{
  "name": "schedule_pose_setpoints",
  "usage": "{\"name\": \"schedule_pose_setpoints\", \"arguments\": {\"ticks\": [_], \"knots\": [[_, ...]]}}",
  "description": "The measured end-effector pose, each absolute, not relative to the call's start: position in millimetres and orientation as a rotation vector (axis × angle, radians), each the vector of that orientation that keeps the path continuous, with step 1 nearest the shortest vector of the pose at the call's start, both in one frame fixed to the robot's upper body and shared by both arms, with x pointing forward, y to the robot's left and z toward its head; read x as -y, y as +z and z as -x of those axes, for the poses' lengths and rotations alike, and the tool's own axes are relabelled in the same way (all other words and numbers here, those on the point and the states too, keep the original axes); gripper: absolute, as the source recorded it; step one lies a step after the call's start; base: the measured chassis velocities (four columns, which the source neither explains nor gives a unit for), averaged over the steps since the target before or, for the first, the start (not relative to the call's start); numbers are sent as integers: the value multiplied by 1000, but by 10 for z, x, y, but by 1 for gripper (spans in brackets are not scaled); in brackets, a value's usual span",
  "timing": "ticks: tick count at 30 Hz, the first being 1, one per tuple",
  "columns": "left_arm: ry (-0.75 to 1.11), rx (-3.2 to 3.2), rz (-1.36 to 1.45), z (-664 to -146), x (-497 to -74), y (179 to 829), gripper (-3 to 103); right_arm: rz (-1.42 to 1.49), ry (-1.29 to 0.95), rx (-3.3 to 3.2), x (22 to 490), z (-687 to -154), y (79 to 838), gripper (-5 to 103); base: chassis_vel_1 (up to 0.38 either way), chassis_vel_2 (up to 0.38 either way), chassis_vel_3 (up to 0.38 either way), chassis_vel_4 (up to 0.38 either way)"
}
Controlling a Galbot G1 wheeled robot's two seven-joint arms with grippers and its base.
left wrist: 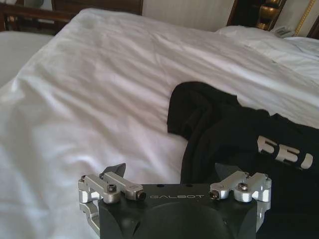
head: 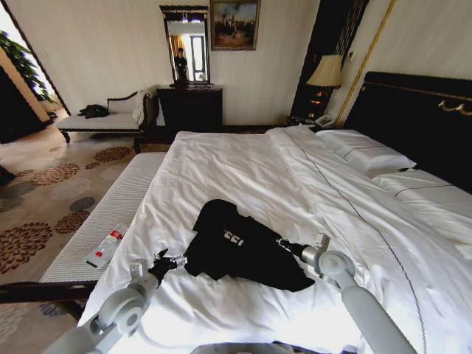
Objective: Fold the clothes on the bed.
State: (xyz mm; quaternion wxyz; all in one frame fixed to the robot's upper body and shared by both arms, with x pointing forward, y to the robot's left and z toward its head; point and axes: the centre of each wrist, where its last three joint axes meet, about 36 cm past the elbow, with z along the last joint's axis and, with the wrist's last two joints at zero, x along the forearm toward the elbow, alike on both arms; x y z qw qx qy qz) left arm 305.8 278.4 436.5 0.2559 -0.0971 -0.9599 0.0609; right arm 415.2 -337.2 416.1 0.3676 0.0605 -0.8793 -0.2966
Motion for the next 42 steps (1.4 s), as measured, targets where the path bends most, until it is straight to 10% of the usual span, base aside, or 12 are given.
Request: {"name": "schedule_pose_setpoints", "arguments": {"ticks": [28, 42], "knots": [[56, 2774, 300, -4048, -3080, 4896, 100, -175, -355, 2537, 3202, -4384, 3967, -1, 0, 0, 0, 0], [78, 2731, 325, -3956, -2994, 4778, 100, -128, -367, 2574, 3320, -4633, 3904, 48, 0, 0, 0, 0]]}}
